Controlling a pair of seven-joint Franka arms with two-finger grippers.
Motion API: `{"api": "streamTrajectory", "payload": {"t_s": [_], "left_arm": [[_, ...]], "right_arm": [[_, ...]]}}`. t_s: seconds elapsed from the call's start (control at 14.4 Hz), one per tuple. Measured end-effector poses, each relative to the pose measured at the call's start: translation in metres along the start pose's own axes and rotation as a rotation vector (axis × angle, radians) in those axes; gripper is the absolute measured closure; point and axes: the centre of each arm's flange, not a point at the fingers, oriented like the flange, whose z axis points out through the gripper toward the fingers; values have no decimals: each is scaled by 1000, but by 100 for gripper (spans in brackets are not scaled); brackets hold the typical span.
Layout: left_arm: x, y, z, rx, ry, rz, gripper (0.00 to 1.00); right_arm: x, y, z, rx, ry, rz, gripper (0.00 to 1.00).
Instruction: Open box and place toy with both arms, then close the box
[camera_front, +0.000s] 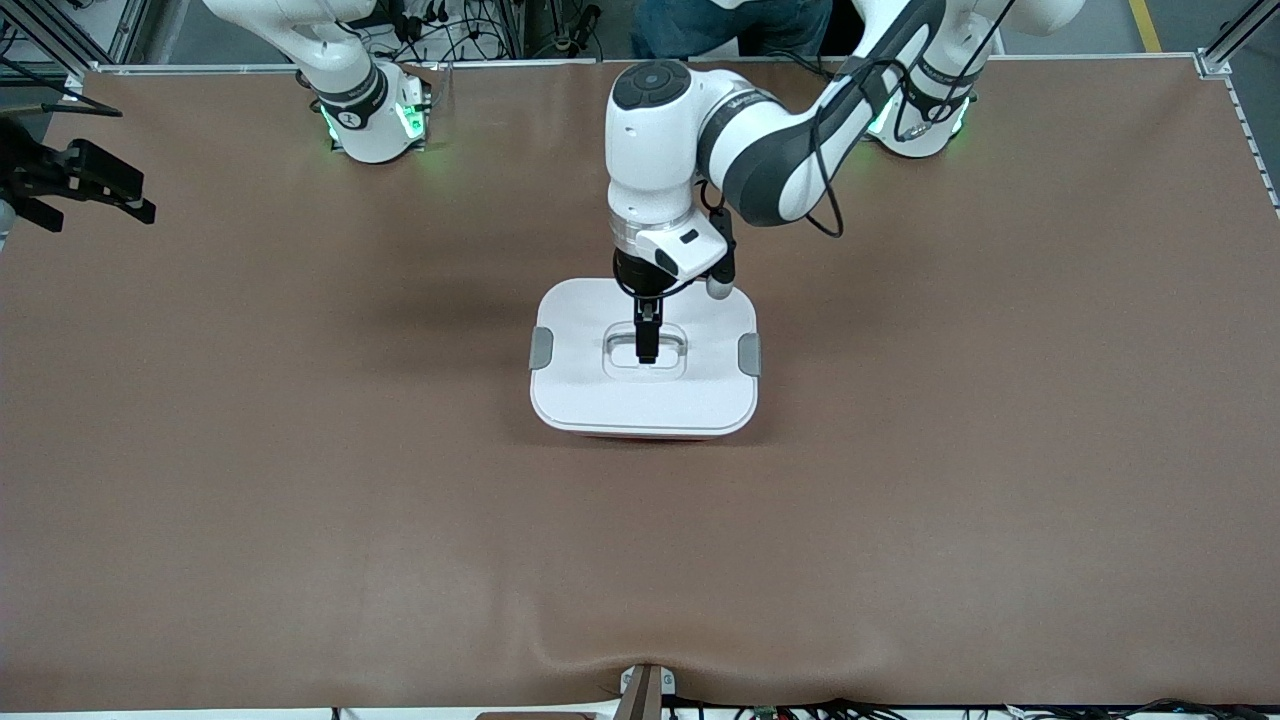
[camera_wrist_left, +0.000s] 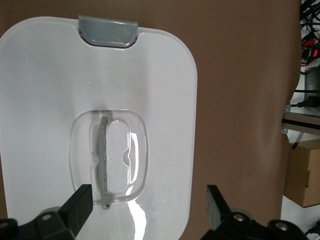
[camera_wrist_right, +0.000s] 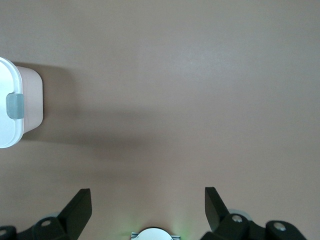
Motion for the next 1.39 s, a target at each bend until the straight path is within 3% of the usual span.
{"api": "streamTrajectory", "payload": {"t_s": [0.21,0.83,1.39], "left_arm": [[22,24,-8,32,-9,23,0],[87,69,-41,89,50,276,0],[174,118,-58,146,5,441,0]], "right_arm": [[0,0,0,0,0,0,0],[0,0,0,0,0,0,0],[0,0,0,0,0,0,0]]}}
